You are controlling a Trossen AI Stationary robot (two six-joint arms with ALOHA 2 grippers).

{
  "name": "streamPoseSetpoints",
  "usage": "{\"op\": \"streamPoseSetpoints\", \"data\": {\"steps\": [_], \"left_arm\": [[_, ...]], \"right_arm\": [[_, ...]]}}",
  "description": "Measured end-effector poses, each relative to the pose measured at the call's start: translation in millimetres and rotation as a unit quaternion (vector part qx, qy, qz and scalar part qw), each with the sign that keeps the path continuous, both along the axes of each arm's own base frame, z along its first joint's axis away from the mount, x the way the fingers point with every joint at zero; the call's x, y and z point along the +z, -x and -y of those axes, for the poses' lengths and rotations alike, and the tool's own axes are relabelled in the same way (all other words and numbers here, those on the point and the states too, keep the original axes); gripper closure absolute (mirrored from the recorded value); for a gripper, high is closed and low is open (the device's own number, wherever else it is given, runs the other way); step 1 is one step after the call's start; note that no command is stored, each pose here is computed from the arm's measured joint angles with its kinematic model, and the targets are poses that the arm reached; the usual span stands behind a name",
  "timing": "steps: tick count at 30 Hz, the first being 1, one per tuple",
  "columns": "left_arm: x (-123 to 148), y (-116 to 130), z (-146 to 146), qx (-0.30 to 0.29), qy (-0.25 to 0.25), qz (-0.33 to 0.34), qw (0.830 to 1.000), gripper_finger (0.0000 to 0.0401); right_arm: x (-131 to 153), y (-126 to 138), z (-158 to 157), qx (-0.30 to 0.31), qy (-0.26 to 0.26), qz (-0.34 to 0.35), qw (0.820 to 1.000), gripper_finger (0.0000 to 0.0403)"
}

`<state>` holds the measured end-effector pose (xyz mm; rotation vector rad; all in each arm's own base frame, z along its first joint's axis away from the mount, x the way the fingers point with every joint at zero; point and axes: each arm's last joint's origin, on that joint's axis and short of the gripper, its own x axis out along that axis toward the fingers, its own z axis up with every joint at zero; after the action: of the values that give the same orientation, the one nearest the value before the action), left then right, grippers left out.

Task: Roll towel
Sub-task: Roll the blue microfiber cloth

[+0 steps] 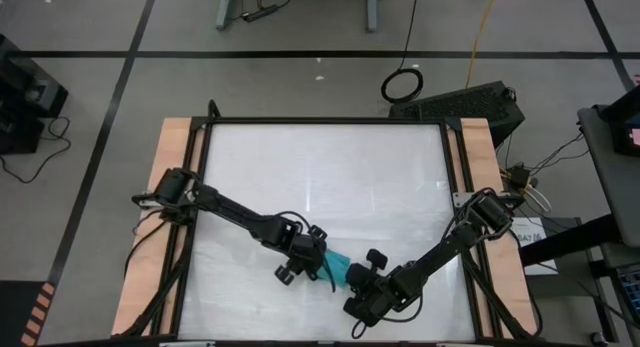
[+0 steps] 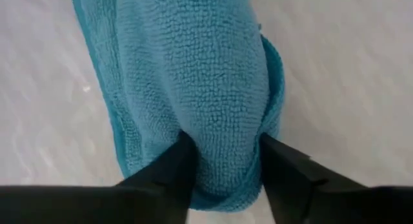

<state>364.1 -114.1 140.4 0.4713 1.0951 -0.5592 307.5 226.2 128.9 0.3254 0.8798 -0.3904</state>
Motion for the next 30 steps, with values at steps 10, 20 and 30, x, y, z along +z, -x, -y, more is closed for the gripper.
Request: {"op": "streamPoseSetpoints", "data": {"steps": [10,20,30], "left_arm": [[-1,2,1,0.046,0.007,-0.012,0.999,0.0374],[-3,2,-10,0.133,-0.021,-0.024,0.991,0.0371],[-5,-5,-57,0.215,-0.043,-0.037,0.975,0.0367]], "right_arm": [[0,4,10,-0.024,0.024,-0.028,0.999,0.0366],[40,23,22,-0.035,0.058,-0.031,0.997,0.0209],[73,38,29,-0.055,0.079,0.013,0.995,0.0202]]}}
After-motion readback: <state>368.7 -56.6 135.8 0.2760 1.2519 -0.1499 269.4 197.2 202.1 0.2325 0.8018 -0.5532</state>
